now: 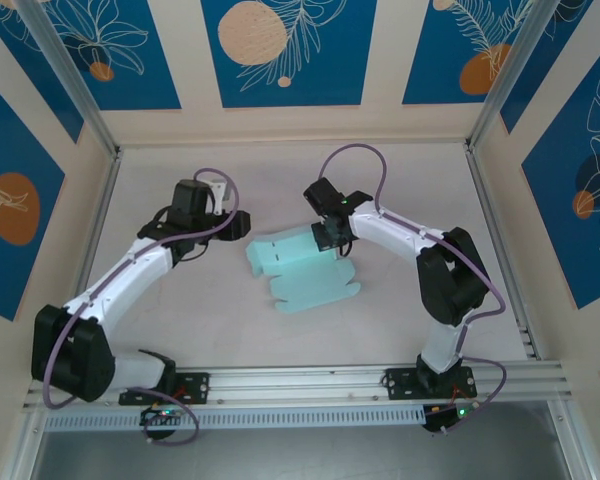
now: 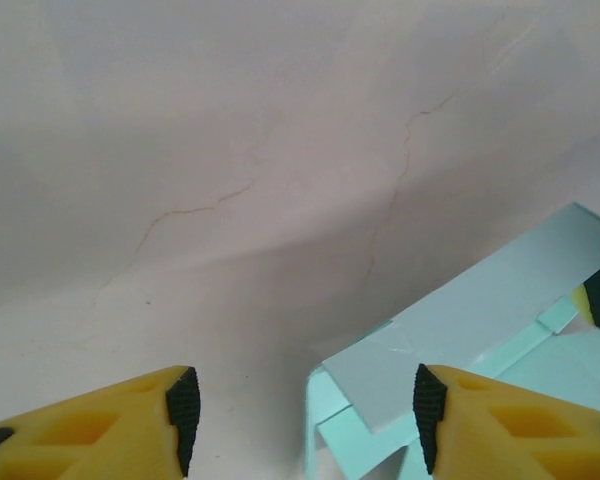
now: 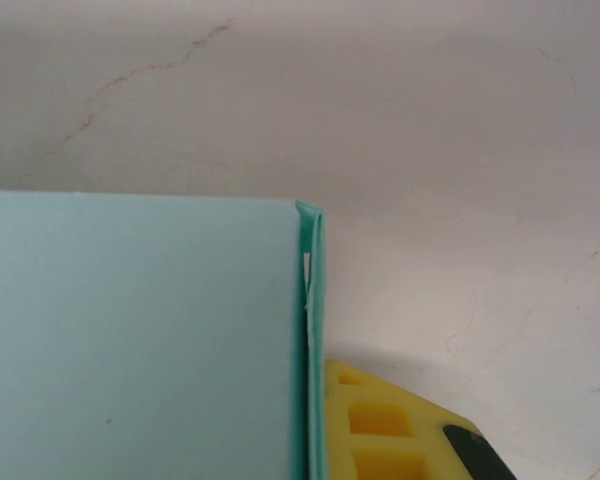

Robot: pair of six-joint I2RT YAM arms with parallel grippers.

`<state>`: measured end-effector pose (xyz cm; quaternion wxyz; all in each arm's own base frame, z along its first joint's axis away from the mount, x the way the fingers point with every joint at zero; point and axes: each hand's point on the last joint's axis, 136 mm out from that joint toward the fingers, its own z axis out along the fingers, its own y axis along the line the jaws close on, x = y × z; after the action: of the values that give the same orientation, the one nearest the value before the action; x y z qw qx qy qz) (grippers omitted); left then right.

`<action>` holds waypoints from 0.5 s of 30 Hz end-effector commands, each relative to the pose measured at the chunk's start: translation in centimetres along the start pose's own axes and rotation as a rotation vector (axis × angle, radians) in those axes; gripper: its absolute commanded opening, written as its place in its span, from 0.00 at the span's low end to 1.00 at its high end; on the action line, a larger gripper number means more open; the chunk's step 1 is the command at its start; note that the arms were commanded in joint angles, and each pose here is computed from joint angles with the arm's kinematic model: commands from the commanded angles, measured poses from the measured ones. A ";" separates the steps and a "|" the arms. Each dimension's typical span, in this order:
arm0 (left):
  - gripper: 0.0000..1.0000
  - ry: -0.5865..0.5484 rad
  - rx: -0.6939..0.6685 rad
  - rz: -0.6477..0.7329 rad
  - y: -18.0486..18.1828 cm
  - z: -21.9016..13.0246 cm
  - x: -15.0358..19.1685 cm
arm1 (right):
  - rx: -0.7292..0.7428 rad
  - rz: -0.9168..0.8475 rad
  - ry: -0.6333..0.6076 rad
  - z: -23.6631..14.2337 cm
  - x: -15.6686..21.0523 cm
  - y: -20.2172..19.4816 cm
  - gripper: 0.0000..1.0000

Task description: Fold the paper box

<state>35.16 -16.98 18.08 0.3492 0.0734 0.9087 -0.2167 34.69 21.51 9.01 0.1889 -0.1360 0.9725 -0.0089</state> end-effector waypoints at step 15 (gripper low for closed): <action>0.21 0.081 0.019 -0.054 -2.7 4.9 1.6 | 0.012 0.111 -0.056 1.2 -0.9 -0.2 0.00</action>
<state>35.87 -21.25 15.88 0.3108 0.0765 0.9172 -0.2371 35.63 21.75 8.79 0.2137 -0.1010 0.9717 -0.0014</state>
